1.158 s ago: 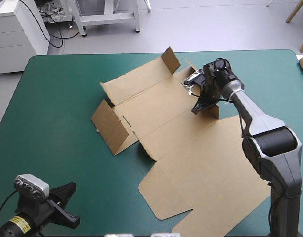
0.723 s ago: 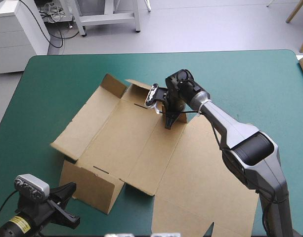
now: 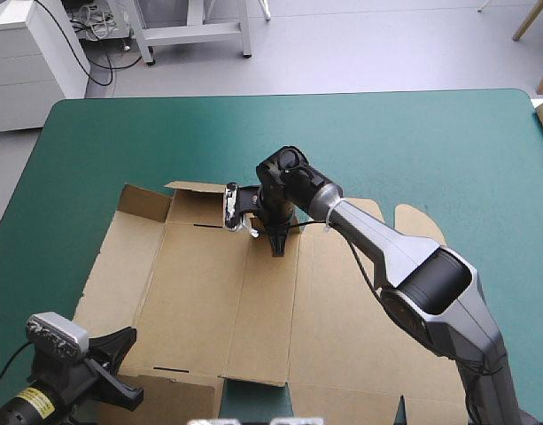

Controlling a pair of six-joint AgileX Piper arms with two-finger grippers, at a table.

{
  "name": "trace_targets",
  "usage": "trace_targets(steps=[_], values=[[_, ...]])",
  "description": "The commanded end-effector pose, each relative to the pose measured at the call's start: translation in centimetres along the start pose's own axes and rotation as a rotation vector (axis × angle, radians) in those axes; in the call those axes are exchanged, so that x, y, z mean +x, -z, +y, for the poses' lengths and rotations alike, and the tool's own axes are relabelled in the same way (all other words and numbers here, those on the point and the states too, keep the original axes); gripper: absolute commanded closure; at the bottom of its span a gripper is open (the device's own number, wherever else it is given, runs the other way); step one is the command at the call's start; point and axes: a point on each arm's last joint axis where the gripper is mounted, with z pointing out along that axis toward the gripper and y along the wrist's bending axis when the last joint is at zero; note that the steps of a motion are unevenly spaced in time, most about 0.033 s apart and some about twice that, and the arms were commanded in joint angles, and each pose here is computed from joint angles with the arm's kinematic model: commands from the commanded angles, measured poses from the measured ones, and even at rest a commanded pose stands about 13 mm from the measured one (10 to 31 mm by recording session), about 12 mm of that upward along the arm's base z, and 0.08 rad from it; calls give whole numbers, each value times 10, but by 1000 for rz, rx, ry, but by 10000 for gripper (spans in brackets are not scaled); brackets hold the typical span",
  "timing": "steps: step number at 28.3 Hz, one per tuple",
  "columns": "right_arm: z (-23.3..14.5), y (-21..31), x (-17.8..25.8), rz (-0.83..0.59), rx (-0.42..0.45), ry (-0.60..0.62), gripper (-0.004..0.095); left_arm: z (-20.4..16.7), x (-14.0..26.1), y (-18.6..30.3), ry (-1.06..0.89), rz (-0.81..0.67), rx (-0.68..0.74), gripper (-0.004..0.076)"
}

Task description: Fold the box

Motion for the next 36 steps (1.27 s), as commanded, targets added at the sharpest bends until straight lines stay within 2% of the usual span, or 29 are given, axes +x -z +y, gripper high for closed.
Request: trace_targets(steps=[1,4,7,10,13,19,23,28,32,36], values=[[-5,33,-5,-88,67,-12,925,-2,-14,5,6,-81,11,731],[-9,35,-1,-50,107,9,864,-2,-14,5,6,-81,11,731],[-15,50,-3,-50,138,-7,658,-2,-14,5,6,-81,11,731],[-24,74,-8,-113,202,-81,492,-2,-14,5,6,-81,11,731],[-32,99,-12,-180,265,-190,411,-2,-14,5,6,-81,11,731],[-33,158,-1,-236,408,-332,417,-2,-14,5,6,-81,11,731],[-22,207,11,-313,476,-408,492,-2,-14,5,6,-81,11,731],[5,268,33,-416,529,-484,537,-2,-14,5,6,-81,11,731],[32,298,55,-440,548,-503,544,-2,-14,5,6,-83,11,731],[61,310,79,-424,549,-557,714,-2,-14,5,8,-83,11,731]])
